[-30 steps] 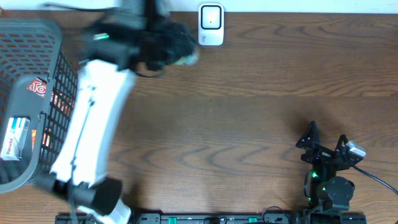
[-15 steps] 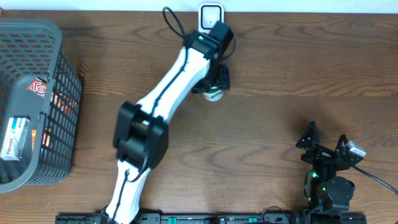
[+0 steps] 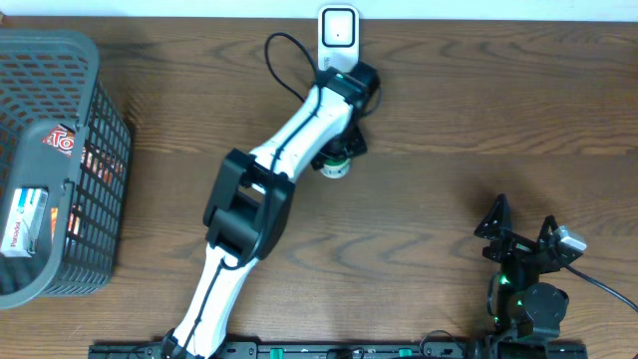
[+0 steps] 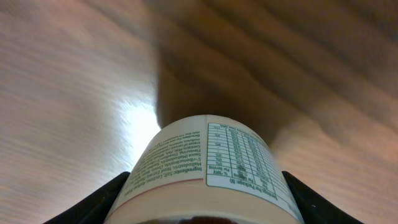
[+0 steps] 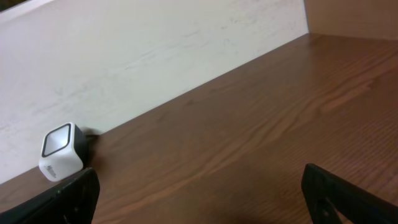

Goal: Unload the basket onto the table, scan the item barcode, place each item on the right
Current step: 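Lower the jar onto the table in front of the scanner and release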

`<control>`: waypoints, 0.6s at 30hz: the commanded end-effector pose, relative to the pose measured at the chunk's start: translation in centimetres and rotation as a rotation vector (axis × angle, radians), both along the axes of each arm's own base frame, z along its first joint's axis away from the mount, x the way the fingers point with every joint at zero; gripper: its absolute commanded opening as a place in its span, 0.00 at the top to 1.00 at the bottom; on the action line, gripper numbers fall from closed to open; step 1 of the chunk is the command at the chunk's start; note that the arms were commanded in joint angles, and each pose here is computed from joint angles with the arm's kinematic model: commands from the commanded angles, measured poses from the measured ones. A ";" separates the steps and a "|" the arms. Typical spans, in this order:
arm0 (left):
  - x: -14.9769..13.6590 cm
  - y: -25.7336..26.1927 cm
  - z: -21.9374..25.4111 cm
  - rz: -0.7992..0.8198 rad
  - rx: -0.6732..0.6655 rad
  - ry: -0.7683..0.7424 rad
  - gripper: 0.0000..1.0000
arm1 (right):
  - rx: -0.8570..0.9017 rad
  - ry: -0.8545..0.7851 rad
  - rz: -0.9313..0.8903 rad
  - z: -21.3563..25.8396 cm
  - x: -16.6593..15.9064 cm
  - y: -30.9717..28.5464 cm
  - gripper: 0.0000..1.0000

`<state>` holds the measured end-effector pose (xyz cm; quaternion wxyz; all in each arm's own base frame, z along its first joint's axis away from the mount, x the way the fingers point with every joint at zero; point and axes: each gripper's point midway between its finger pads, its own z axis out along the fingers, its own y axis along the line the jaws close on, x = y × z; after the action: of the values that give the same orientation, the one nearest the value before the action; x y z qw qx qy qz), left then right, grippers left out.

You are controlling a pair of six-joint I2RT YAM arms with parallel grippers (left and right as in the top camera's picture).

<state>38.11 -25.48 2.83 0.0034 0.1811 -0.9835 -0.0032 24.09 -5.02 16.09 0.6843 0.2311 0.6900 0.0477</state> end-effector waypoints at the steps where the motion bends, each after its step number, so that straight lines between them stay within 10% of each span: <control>1: -1.5 -2.4 1.1 -0.019 0.008 -0.031 0.39 | 0.008 -0.006 -0.002 0.0 0.0 0.0 0.01; 18: -5.2 -1.2 -1.4 -0.047 0.192 -0.012 0.32 | 0.008 -0.006 -0.002 0.0 0.0 0.0 0.01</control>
<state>33.24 -27.60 1.51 -0.0201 0.1462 -0.9856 -0.0831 24.09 -5.02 16.09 0.6843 0.2311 0.6900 0.0477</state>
